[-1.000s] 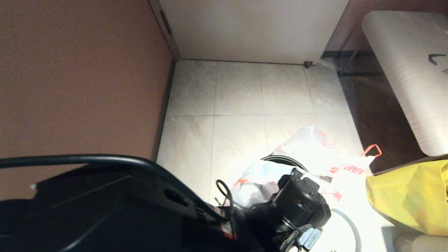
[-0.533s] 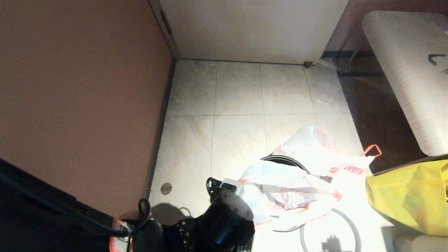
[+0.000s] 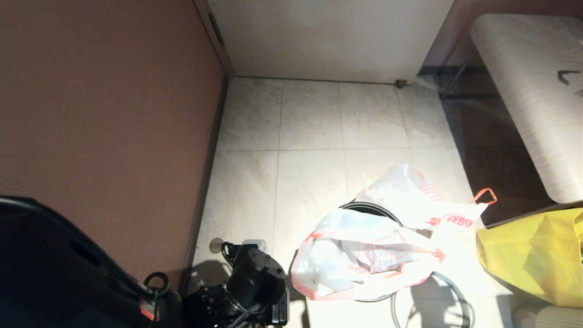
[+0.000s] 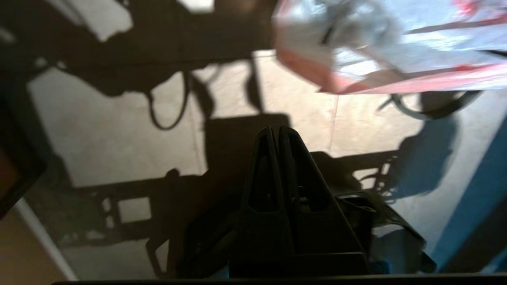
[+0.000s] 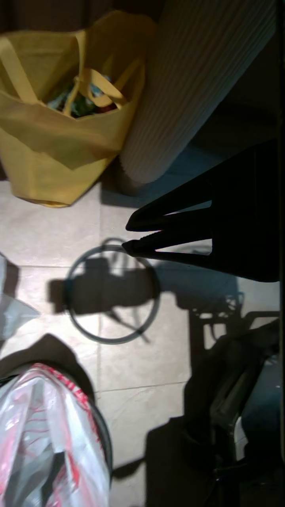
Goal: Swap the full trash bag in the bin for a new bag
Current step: Put the new garbage bag on the trash can
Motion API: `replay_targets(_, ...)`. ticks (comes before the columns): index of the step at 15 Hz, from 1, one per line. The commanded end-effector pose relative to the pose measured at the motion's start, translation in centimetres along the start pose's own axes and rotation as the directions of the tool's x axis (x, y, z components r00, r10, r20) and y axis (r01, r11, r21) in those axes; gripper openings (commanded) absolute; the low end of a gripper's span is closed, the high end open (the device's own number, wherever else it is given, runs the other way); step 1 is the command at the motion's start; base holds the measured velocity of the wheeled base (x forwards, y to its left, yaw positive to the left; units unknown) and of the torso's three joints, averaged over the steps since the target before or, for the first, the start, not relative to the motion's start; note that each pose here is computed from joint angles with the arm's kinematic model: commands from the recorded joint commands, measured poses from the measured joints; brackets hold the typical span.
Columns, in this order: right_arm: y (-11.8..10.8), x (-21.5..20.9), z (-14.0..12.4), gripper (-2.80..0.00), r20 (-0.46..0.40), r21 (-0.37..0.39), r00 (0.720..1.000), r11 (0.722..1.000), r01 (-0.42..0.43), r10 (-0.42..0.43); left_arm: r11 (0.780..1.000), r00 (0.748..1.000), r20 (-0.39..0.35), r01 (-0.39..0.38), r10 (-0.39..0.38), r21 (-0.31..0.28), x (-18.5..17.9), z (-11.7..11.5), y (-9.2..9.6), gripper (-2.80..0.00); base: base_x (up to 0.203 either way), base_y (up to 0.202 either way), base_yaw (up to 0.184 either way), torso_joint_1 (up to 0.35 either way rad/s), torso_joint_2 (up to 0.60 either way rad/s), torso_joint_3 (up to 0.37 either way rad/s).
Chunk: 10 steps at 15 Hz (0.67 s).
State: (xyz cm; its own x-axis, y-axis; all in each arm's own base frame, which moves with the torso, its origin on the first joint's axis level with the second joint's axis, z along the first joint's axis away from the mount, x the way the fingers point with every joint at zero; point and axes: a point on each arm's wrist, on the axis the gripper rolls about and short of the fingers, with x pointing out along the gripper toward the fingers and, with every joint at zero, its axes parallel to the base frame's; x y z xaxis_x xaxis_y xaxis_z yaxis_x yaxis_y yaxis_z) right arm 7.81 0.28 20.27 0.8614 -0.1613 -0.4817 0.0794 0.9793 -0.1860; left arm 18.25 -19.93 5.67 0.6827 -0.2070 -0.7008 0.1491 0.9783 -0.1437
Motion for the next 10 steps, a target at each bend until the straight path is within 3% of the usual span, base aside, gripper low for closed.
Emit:
replay_targets(1,2.0,3.9,0.6,-2.80,-0.167,-0.048,0.986,0.999,-0.027,0.019,0.999,0.999,-0.013,-0.038,0.037,-0.024,1.3,-0.9,1.4,-2.80,0.000,0.000,0.000,0.000,0.00,0.000)
replay_targets(3,4.8,6.6,1.1,-2.80,-0.260,0.021,0.965,1.000,-0.017,0.022,1.000,0.999,0.036,-0.023,0.024,-0.019,1.1,-1.3,1.9,-2.80,0.000,0.000,0.000,0.000,0.00,0.000)
replay_targets(5,7.8,9.7,1.5,-2.80,-0.351,0.173,0.936,0.984,0.041,0.023,0.998,0.986,0.156,-0.058,0.054,0.020,-0.7,0.0,2.1,-2.80,0.000,0.000,0.000,0.000,0.00,0.000)
replay_targets(6,9.2,11.1,1.3,0.00,-0.398,0.242,0.917,0.968,0.069,0.034,0.996,0.978,0.201,-0.077,0.064,0.054,-1.9,0.7,2.3,-2.80,0.000,0.000,0.000,0.000,0.00,0.000)
replay_targets(8,11.3,12.9,1.0,0.00,-0.463,0.386,0.879,0.919,0.083,0.115,0.980,0.971,0.187,-0.168,0.146,0.104,-2.2,0.7,3.1,-2.80,0.000,0.000,0.000,0.000,0.00,0.000)
replay_targets(10,12.5,14.5,1.9,0.00,-0.391,0.505,0.897,0.863,0.021,0.207,0.972,0.961,0.194,-0.220,0.200,0.088,-1.8,0.9,3.6,-2.80,0.000,0.000,0.000,0.000,0.00,0.000)
